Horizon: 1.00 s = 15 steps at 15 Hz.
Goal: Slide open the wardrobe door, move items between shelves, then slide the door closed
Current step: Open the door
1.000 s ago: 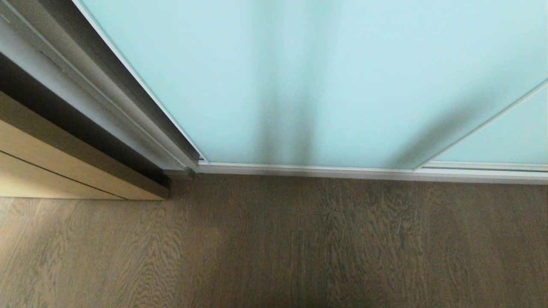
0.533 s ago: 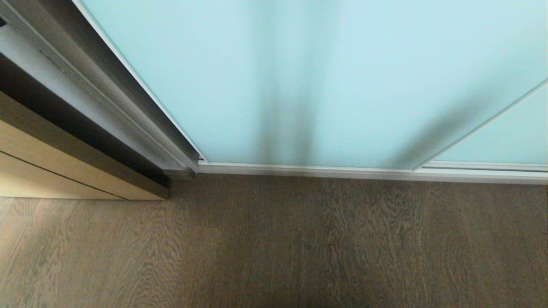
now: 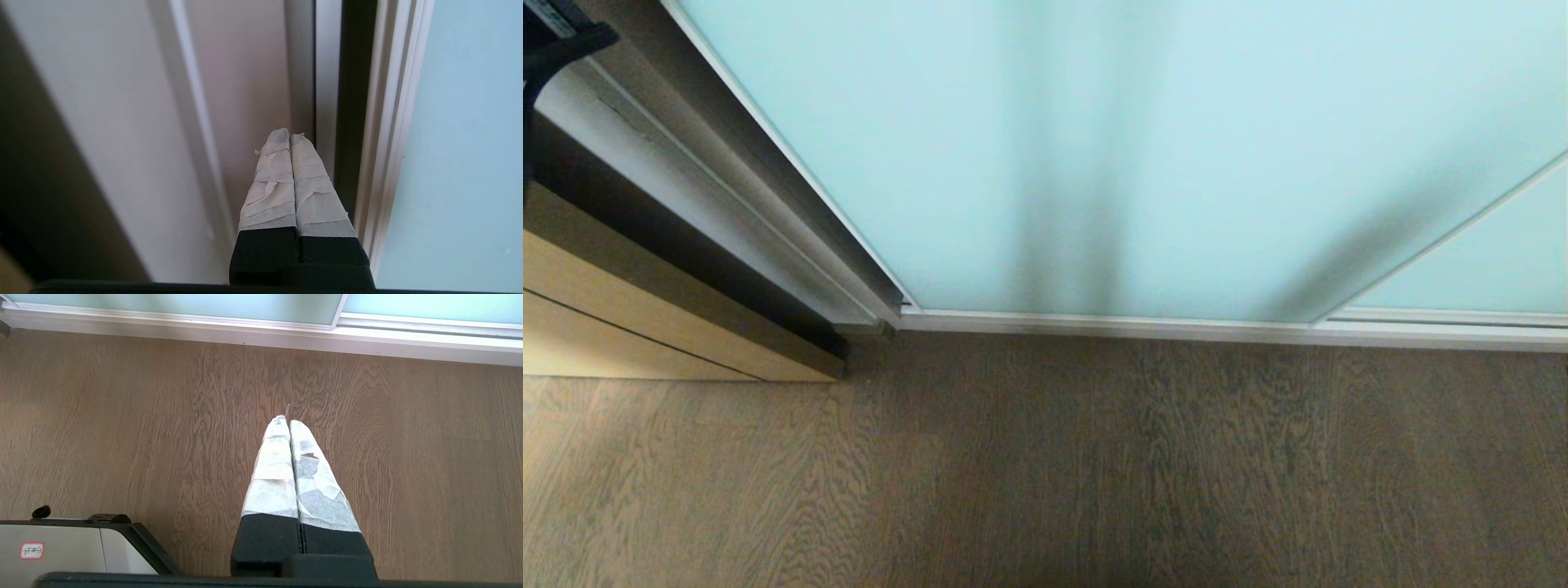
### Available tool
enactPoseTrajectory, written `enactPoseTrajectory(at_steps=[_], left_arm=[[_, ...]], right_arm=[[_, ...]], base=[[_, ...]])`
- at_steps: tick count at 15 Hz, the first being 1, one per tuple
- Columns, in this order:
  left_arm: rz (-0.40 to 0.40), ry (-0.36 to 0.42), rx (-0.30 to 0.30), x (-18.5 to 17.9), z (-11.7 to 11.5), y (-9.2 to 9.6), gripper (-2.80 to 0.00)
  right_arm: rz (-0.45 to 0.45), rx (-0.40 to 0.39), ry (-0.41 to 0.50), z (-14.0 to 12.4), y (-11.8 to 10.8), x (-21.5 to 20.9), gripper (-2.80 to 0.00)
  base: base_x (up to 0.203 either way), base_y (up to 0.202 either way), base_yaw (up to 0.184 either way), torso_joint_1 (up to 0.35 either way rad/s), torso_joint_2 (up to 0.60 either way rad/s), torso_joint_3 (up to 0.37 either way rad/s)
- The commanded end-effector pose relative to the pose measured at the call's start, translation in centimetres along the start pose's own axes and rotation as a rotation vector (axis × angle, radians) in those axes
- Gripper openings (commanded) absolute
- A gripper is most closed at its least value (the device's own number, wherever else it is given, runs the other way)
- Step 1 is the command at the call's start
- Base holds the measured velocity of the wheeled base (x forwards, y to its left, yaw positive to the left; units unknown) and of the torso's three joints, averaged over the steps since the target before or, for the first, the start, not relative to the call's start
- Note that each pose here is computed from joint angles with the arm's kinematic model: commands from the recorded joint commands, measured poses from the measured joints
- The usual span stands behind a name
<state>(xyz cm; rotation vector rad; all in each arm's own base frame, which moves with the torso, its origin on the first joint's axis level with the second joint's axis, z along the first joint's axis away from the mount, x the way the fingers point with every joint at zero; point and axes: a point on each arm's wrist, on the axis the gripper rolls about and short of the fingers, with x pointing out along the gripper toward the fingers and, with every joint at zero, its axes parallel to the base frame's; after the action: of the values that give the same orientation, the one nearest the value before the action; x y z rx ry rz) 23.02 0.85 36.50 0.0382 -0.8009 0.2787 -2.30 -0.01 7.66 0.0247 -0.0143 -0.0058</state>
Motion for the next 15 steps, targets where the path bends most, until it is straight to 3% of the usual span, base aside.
enactPoseTrajectory(at_steps=[1,5,15], left_arm=[[-0.021,0.016,-0.012,0.2,-1.0,-0.9,-2.80],[-0.071,0.030,-0.031,-0.2,-1.2,-2.7,-2.80],[-0.048,0.017,-0.027,3.7,-5.5,-3.9,-2.80]], right_arm=[[0.000,0.000,0.002,0.0,0.0,0.0,-2.80],[0.000,0.000,0.002,0.0,0.0,0.0,-2.80],[0.001,0.000,0.002,0.0,0.0,0.0,-2.80]], base=[[0.000,0.000,0.000,0.000,0.00,0.000],[0.000,0.000,0.000,0.000,0.00,0.000],[0.000,0.000,0.000,0.000,0.00,0.000]])
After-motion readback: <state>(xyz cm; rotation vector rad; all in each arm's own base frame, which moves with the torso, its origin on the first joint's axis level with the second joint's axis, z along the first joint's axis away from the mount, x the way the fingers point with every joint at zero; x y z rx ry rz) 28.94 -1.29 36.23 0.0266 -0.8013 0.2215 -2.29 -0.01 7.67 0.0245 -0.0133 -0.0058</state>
